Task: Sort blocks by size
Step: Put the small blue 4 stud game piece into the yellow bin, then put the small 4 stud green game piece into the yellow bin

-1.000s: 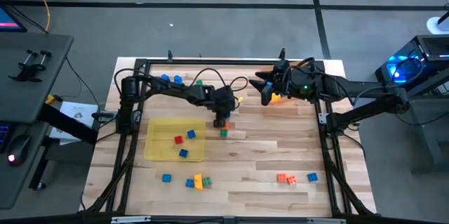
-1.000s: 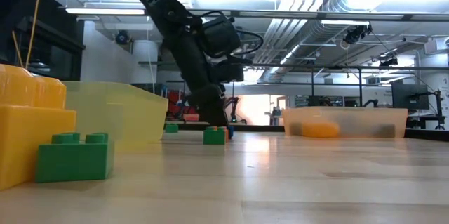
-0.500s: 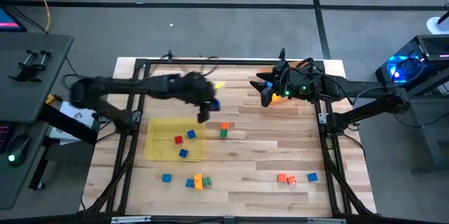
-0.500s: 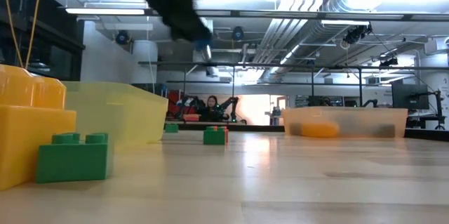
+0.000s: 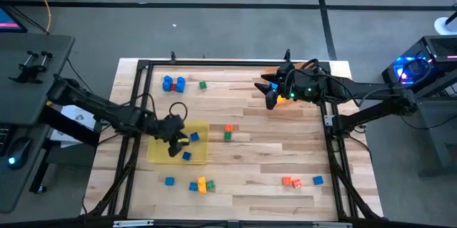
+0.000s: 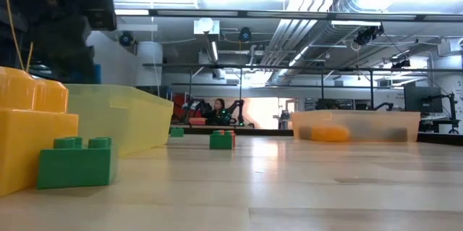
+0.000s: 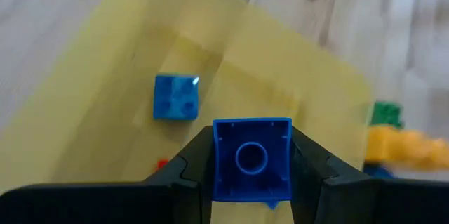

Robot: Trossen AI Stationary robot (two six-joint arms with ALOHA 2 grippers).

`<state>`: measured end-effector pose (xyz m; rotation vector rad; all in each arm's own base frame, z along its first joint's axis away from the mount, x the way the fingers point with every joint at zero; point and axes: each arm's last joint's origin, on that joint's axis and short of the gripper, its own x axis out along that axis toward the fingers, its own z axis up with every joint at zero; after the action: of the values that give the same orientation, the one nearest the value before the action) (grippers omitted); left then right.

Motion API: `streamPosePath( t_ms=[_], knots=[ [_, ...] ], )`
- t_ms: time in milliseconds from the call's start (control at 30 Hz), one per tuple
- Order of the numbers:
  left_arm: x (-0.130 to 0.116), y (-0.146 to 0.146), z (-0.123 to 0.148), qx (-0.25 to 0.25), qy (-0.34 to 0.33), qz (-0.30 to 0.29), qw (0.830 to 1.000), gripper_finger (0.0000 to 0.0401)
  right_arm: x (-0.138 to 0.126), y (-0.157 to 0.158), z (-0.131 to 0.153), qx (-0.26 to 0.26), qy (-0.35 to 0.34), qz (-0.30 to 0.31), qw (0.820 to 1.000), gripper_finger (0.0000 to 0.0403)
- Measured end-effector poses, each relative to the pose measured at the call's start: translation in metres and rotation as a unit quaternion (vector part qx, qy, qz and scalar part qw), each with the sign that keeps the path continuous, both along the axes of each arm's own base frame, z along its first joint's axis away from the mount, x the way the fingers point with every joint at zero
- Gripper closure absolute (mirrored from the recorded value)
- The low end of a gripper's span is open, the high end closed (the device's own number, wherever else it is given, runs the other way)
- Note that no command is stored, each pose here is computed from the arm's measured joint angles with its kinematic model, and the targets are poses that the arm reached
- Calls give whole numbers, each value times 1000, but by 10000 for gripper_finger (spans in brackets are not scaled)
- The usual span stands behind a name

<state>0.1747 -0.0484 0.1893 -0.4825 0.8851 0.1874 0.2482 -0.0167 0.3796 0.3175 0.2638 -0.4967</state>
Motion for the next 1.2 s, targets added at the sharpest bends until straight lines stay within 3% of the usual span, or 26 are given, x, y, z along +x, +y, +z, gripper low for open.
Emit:
streamPosePath(
  t_ms=[100,267,367,467,567,667,800,867,967,1067,1200],
  knots=[
    [-3,0,-2,14,14,2,1000,283,0,0,0,0,0,0,1000,192],
    [-1,8,-1,24,18,30,999,154,0,0,0,1,-1,0,1000,192],
    [6,15,11,19,0,42,999,93,0,0,0,7,-4,-2,1000,192],
    [16,29,34,31,-30,53,998,59,0,0,0,15,-8,-5,1000,192],
    [29,66,64,77,-54,162,982,54,0,0,0,29,-15,-10,999,192],
    [39,122,81,120,-47,249,960,63,1,0,0,47,-24,-17,998,192],
    [56,203,64,85,7,284,955,75,7,0,-4,69,-30,-27,997,192],
    [68,231,43,60,67,246,965,77,11,0,-7,80,-30,-31,996,192],
    [88,257,19,69,168,131,975,78,17,0,-13,91,-24,-36,995,192],
    [106,274,4,104,265,31,958,78,24,0,-19,100,-17,-37,994,192],
    [130,288,-3,134,304,-27,943,78,30,0,-24,111,-11,-38,993,192]
  ],
)
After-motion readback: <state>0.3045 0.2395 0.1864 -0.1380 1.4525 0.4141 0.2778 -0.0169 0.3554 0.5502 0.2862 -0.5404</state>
